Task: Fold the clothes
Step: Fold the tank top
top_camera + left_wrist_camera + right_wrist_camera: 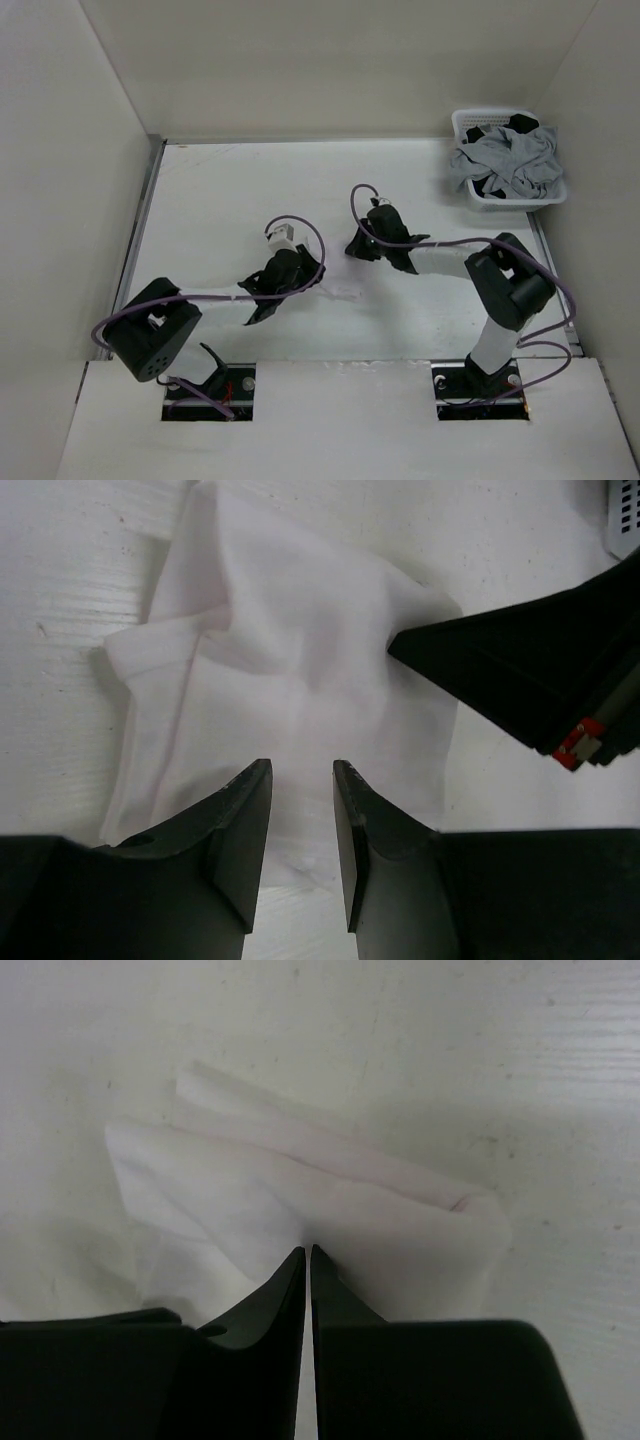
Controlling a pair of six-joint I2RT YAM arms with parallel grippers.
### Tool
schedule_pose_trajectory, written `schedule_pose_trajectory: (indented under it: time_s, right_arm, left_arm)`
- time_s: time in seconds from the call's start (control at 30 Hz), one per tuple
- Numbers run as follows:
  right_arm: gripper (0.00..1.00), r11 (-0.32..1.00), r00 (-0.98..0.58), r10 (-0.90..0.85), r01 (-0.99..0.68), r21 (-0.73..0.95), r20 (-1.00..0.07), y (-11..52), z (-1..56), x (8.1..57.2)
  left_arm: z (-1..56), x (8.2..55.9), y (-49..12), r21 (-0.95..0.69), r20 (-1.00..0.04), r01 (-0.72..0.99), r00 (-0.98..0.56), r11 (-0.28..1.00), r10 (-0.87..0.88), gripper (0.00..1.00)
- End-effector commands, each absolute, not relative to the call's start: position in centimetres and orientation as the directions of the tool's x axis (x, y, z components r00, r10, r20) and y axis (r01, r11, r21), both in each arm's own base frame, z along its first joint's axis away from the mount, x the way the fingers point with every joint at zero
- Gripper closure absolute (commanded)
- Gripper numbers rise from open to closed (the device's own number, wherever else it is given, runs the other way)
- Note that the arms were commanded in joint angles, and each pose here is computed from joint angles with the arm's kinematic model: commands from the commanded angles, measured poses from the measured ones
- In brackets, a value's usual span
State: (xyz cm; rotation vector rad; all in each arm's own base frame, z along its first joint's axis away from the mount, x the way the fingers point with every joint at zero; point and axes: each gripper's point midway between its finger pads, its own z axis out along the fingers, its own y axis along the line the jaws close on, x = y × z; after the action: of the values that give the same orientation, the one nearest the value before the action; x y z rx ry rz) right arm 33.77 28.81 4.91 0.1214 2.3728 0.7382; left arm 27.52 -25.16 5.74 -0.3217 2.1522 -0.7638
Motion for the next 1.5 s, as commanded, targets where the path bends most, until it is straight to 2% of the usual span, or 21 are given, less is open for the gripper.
schedule_pose_trajectory:
  time_s: [0.0,0.17,0.3,0.5,0.57,0.6,0.73,0.8,0.97,1.23,1.47]
  right_arm:
    - [0.91,0.789,-0.749,0.342,-0.099,0.607,-0.567,29.3,6.1,36.9]
    - [0.91,0.781,-0.743,0.397,-0.035,0.624,-0.539,28.0,4.6,38.7]
    - [0.88,0.733,-0.735,0.420,-0.070,0.676,-0.531,28.5,5.6,39.0]
    - [0.70,0.665,-0.704,0.453,-0.141,0.734,-0.546,27.8,10.1,37.2]
    - [0.67,0.662,-0.689,0.460,-0.154,0.734,-0.559,27.0,11.1,36.0]
    - [0.67,0.662,-0.689,0.460,-0.154,0.733,-0.560,26.7,11.1,35.2]
    - [0.87,0.666,-0.726,0.419,-0.162,0.728,-0.545,27.3,9.5,31.2]
    - [0.90,0.669,-0.742,0.398,-0.167,0.724,-0.540,27.5,8.8,29.6]
    - [0.91,0.665,-0.758,0.398,-0.151,0.732,-0.518,27.7,7.1,27.6]
    - [0.91,0.667,-0.788,0.404,-0.093,0.739,-0.464,27.4,3.9,25.4]
    - [0.88,0.674,-0.792,0.408,-0.074,0.735,-0.454,27.0,2.9,24.5]
  left_arm:
    - [6.1,27.8,-24.7,-0.652,-0.618,0.029,-0.598,0.757,-0.510,0.71]
    - [4.4,26.6,-23.3,-0.643,-0.601,-0.012,-0.611,0.766,-0.515,0.71]
    - [4.3,26.4,-22.7,-0.646,-0.595,-0.026,-0.609,0.763,-0.524,0.71]
    - [8.2,26.2,-23.4,-0.685,-0.600,0.023,-0.584,0.728,-0.546,0.71]
    - [9.9,26.6,-23.8,-0.693,-0.607,0.042,-0.572,0.720,-0.551,0.71]
    - [10.7,26.9,-24.1,-0.697,-0.612,0.053,-0.565,0.715,-0.554,0.71]
    - [12.9,29.6,-25.8,-0.703,-0.623,0.078,-0.546,0.707,-0.560,0.71]
    - [13.3,31.2,-26.8,-0.709,-0.622,0.087,-0.544,0.700,-0.563,0.72]
    - [12.0,35.2,-28.5,-0.737,-0.594,0.090,-0.559,0.669,-0.579,0.78]
    - [6.5,40.4,-24.6,-0.726,-0.562,-0.042,-0.539,0.687,-0.627,0.79]
    - [8.6,41.3,-23.1,-0.746,-0.578,-0.007,-0.487,0.665,-0.654,0.78]
